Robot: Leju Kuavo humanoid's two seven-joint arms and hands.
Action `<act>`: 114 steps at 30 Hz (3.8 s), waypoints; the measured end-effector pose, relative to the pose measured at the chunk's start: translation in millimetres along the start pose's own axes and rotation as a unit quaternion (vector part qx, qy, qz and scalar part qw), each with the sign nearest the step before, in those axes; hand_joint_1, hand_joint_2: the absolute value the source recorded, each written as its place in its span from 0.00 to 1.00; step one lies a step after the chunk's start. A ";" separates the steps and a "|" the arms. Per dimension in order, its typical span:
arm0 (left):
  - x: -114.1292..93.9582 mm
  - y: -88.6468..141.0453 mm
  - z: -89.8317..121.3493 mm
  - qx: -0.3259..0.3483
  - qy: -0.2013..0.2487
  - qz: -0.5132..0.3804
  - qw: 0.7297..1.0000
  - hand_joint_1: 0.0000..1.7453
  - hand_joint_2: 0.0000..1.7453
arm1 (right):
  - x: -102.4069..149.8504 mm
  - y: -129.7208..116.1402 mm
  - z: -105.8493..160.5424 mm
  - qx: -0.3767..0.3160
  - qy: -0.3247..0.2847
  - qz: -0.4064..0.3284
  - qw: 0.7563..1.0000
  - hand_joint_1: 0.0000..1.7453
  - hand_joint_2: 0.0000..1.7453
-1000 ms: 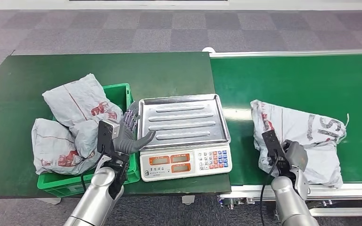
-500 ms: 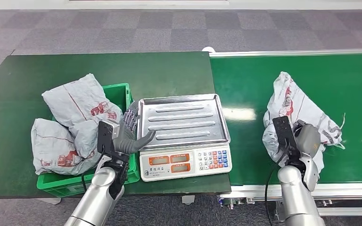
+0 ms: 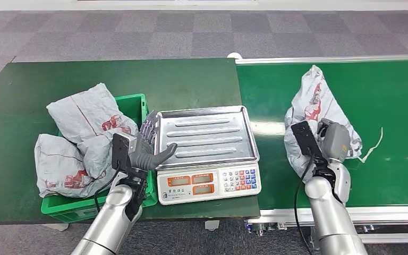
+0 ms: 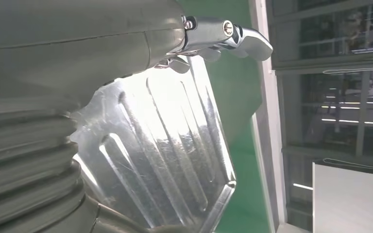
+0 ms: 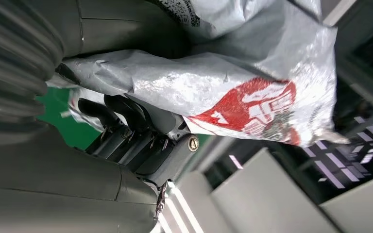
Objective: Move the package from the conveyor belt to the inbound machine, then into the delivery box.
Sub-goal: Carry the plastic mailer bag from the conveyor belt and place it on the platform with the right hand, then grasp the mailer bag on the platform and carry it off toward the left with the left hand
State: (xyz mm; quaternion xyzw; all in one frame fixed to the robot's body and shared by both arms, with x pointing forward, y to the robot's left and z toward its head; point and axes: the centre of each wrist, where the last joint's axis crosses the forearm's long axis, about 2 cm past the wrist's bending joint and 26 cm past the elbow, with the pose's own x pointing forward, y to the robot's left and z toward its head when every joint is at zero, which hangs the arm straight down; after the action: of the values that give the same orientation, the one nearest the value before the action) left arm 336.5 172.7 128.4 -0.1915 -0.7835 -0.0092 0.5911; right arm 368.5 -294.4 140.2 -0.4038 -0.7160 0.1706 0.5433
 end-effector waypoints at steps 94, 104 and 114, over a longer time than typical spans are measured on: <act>14.3 53.8 -39.8 0.100 -0.046 -0.132 0.985 0.00 1.00 | 194.1 71.7 -4.5 0.284 -0.229 -0.302 0.881 0.00 1.00; 19.3 74.0 -28.2 0.125 -0.061 -0.170 0.976 0.00 1.00 | 138.4 59.2 3.5 0.173 -0.122 -0.480 0.851 0.00 1.00; 21.2 77.7 -22.4 0.002 -0.046 -0.310 0.950 0.00 1.00 | 101.2 52.4 26.3 0.121 -0.096 -0.495 0.855 0.00 1.00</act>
State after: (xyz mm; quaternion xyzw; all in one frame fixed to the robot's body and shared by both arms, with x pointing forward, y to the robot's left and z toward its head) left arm 376.6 245.5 138.4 0.0615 -0.8306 -0.1819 0.5227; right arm 356.5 -179.7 160.0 0.0912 -0.8440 0.0022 0.5286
